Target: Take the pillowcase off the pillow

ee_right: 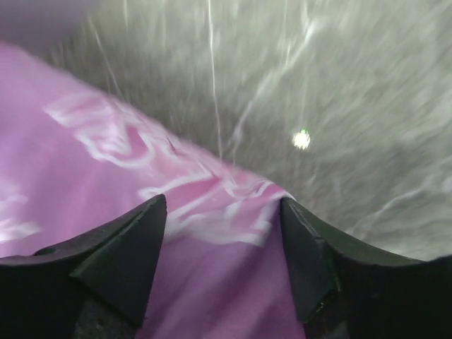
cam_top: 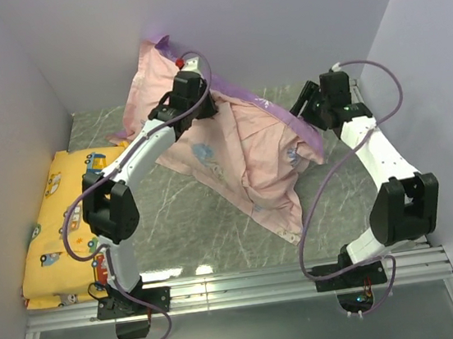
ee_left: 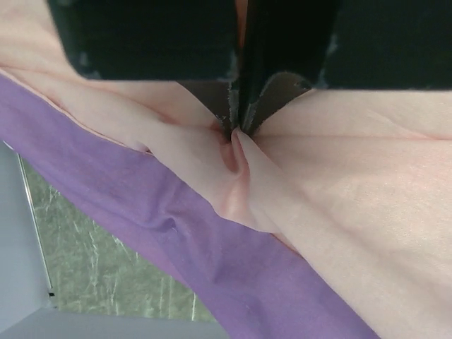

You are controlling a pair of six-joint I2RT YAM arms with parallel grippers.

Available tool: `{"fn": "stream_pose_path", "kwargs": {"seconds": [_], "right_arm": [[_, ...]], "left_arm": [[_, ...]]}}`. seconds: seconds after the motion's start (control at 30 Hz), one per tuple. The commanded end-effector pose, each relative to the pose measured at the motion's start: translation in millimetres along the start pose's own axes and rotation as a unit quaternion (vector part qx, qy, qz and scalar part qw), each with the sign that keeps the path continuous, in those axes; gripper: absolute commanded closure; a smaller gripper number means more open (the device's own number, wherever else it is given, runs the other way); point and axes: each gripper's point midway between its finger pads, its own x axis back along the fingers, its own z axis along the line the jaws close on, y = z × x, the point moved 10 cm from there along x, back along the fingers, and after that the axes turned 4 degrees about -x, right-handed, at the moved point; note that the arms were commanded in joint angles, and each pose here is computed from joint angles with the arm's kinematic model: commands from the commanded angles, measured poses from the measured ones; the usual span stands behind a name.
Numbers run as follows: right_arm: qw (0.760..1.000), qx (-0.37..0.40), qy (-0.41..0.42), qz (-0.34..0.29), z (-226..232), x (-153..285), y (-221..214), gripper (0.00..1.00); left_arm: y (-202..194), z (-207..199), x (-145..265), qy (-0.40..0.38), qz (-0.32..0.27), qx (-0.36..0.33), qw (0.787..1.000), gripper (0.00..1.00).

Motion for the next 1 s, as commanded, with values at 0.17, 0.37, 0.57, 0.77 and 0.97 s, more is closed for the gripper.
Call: {"fn": "stream_pose_path", "kwargs": {"seconds": [0.17, 0.37, 0.57, 0.77, 0.97], "right_arm": [[0.995, 0.037, 0.007, -0.096, 25.5, 66.2, 36.8, 0.24], [0.99, 0.063, 0.049, -0.116, 28.7, 104.1, 7.8, 0.23], [0.988, 0.106, 0.083, -0.079, 36.3, 110.5, -65.2, 0.23], [0.991, 0.107, 0.068, -0.044, 15.9, 80.6, -103.8, 0.26], [0.991, 0.11, 0.056, -0.041, 8.3, 72.0, -112.5, 0.43]], "left_arm": [[33.7, -21.7, 38.1, -0.059, -0.056, 0.004, 0.997, 0.73], [34.6, -23.1, 39.1, -0.058, -0.053, -0.003, 0.997, 0.68], [28.9, -31.5, 54.2, -0.069, -0.05, -0.013, 0.996, 0.45], [10.9, -54.0, 97.3, -0.099, -0.062, -0.02, 0.993, 0.22], [-43.7, -73.4, 120.4, -0.132, -0.034, -0.03, 0.99, 0.14]]}}
